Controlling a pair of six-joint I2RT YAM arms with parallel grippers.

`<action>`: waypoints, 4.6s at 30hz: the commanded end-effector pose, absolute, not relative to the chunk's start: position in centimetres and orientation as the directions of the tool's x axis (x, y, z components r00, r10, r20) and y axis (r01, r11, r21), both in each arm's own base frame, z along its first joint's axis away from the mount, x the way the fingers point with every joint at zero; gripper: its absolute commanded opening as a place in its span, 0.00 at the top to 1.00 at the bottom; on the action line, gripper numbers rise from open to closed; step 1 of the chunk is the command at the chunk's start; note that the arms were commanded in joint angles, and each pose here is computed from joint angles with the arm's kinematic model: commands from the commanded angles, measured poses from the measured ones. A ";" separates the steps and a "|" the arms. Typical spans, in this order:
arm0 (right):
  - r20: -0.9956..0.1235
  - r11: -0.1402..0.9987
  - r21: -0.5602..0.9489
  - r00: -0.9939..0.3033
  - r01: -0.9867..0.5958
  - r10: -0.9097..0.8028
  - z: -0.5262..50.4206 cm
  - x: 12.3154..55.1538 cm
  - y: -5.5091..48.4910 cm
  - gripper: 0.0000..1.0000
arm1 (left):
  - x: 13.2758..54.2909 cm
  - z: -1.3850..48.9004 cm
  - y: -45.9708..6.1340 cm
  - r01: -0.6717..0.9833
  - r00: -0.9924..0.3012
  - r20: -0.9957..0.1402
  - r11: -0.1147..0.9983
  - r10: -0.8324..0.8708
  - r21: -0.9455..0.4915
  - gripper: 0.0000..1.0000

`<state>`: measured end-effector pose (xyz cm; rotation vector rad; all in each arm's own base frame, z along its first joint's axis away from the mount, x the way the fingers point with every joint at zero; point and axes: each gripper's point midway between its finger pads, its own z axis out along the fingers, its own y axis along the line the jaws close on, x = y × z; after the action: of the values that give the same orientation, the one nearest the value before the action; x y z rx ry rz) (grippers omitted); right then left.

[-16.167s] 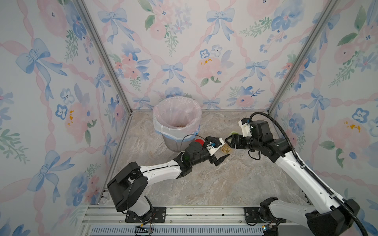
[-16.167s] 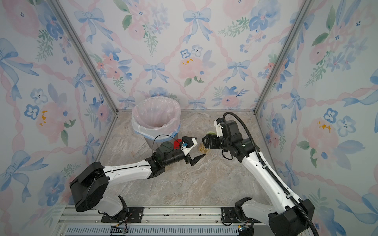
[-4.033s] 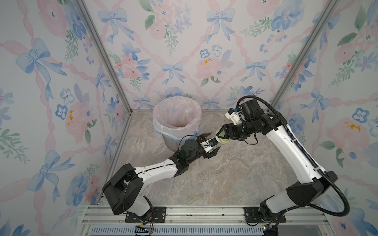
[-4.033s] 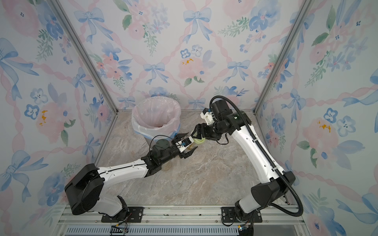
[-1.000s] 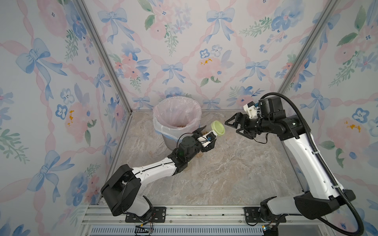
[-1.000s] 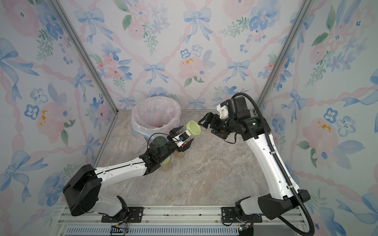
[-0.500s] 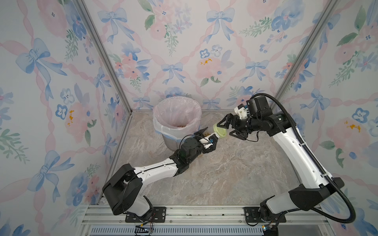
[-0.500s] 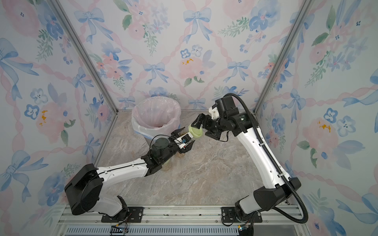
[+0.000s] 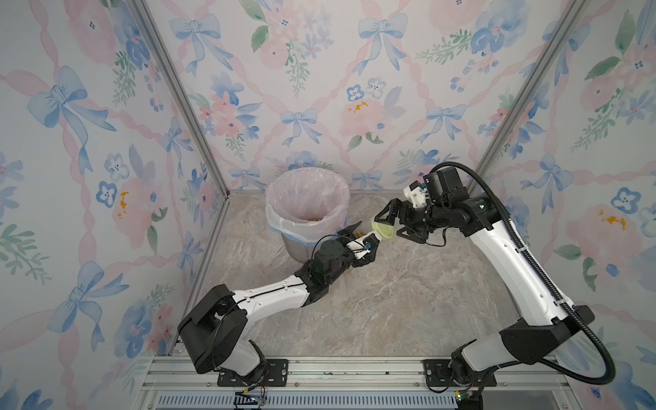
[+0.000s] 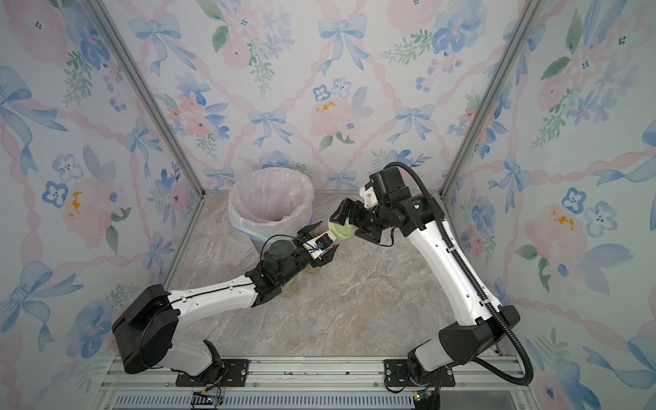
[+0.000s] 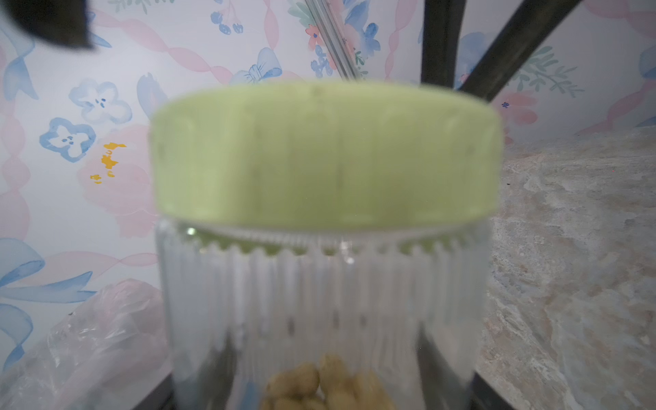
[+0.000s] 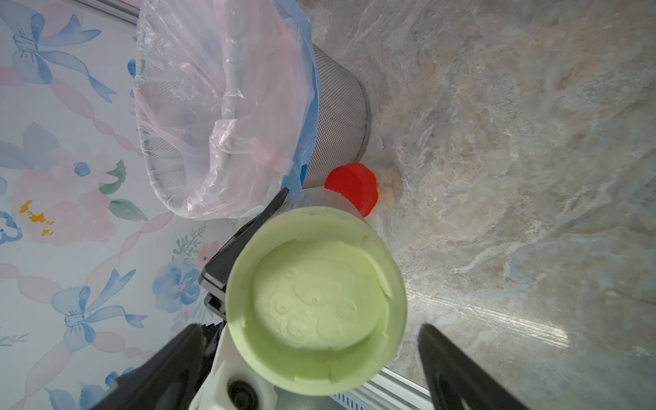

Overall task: Empty moldy peanuts from jars
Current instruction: Unscrew the lid from the jar.

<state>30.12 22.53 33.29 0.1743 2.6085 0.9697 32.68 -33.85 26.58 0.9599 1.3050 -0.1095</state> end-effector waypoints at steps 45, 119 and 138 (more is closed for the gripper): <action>-0.548 0.584 0.321 -0.649 -0.745 -0.528 31.5 27.8 24.8 0.32 | 23.1 34.8 -36.5 0.895 0.371 -0.926 0.293 -0.065 0.338 0.78; -0.791 0.621 0.279 -0.542 -0.732 -0.283 39.9 28.0 21.6 0.03 | 28.4 33.3 -33.7 0.812 0.341 -0.938 0.486 0.057 0.325 0.85; -0.338 0.770 0.635 -0.921 -0.070 0.194 36.9 30.1 21.5 0.09 | 32.3 33.1 -32.3 0.522 0.426 -0.845 0.675 0.323 0.522 0.86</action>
<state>30.47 21.46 37.02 0.0084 2.5324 0.9461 31.79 -32.63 28.30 0.9695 1.2757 -0.1857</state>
